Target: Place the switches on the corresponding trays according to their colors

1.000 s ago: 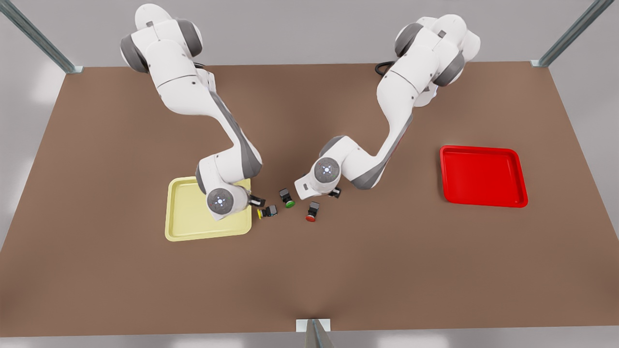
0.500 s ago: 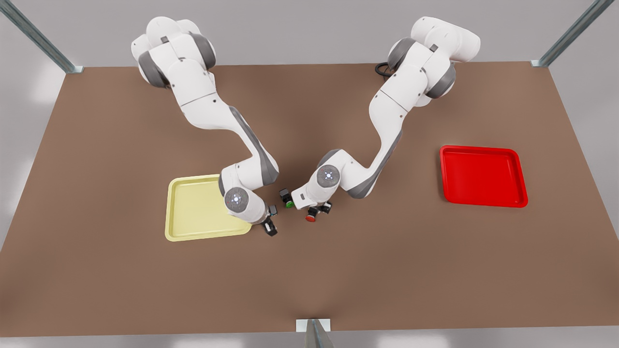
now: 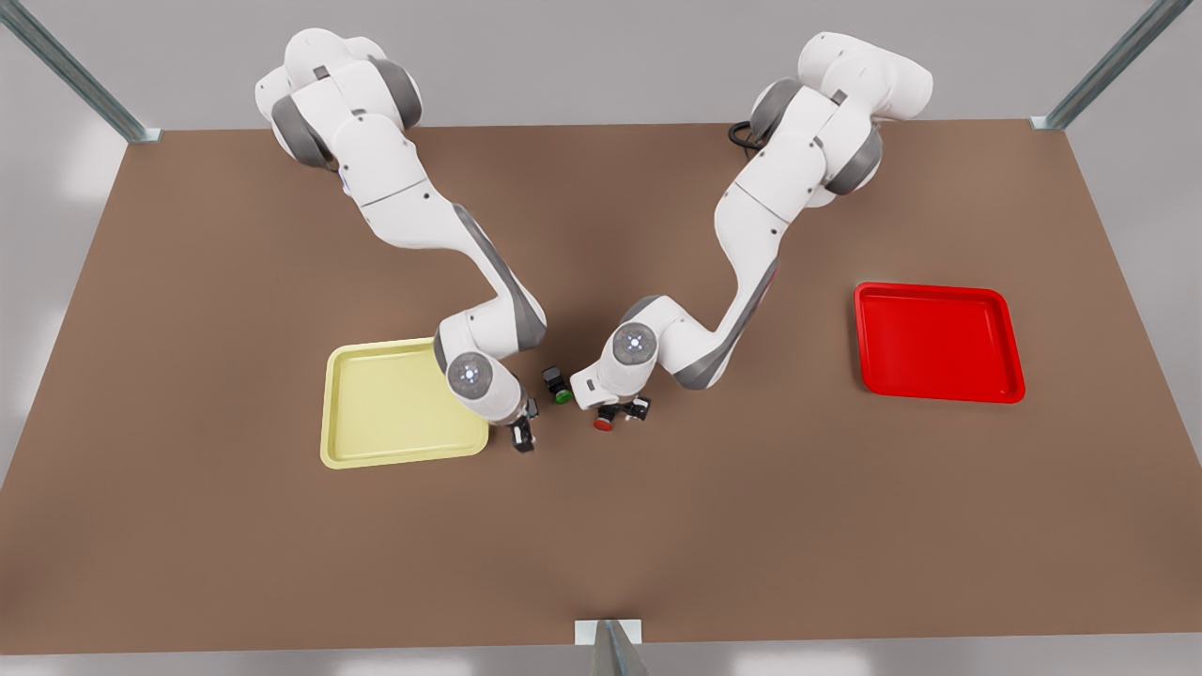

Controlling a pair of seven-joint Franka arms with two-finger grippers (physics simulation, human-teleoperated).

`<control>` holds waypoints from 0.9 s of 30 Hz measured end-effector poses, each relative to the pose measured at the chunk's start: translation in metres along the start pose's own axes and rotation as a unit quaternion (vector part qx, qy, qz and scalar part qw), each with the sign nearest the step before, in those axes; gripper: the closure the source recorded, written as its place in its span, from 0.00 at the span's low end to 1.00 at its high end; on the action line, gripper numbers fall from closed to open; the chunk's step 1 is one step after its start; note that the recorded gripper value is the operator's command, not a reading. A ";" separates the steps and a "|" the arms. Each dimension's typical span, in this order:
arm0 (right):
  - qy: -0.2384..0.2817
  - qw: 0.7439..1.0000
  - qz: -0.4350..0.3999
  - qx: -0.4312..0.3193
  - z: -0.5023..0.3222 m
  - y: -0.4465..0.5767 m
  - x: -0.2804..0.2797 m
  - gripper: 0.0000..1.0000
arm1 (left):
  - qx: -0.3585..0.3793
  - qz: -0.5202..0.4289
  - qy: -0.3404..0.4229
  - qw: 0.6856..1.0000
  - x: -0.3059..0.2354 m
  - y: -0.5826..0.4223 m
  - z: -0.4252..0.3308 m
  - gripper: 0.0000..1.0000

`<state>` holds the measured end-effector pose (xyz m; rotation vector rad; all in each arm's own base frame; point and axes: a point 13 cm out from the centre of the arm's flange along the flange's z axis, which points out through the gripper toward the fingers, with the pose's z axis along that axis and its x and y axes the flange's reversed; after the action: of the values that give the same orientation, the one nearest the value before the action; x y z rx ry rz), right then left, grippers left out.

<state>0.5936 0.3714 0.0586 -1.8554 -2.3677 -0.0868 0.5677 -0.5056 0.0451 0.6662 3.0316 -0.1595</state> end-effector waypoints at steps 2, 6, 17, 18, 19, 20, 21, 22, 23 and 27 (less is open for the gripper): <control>-0.004 1.000 -0.001 0.008 0.008 -0.010 0.006 0.00 | -0.001 0.003 0.001 1.000 0.002 -0.004 0.003 0.00; -0.008 1.000 0.001 0.013 0.013 -0.017 0.013 0.00 | -0.005 0.004 0.001 1.000 0.004 -0.006 0.005 0.00; -0.014 0.999 0.023 0.022 0.019 -0.031 0.009 0.00 | -0.014 -0.007 0.025 1.000 0.017 -0.003 0.010 0.00; -0.014 0.999 0.024 0.022 0.019 -0.031 0.009 0.00 | -0.015 -0.008 0.028 0.999 0.018 -0.003 0.011 0.10; -0.014 0.999 0.025 0.022 0.020 -0.031 0.010 0.00 | -0.016 -0.010 0.030 0.999 0.019 -0.002 0.011 0.27; -0.014 0.999 0.026 0.022 0.021 -0.031 0.010 0.00 | -0.017 -0.012 0.032 0.999 0.020 -0.001 0.011 0.29; -0.015 0.999 0.028 0.023 0.022 -0.032 0.010 0.00 | -0.018 -0.014 0.033 0.999 0.021 0.000 0.011 0.32; -0.015 0.999 0.028 0.023 0.023 -0.033 0.010 0.00 | -0.018 -0.016 0.035 0.999 0.021 0.001 0.012 0.38; -0.015 0.999 0.029 0.024 0.024 -0.034 0.010 0.00 | -0.018 -0.018 0.035 0.999 0.021 0.002 0.011 0.45; -0.016 0.999 0.032 0.027 0.028 -0.036 0.012 0.00 | -0.022 -0.029 0.034 0.999 0.019 0.007 0.008 0.62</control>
<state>0.5540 0.3780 0.0336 -1.9193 -2.3053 0.0124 0.5534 -0.4921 0.0354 0.5937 3.1113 -0.0715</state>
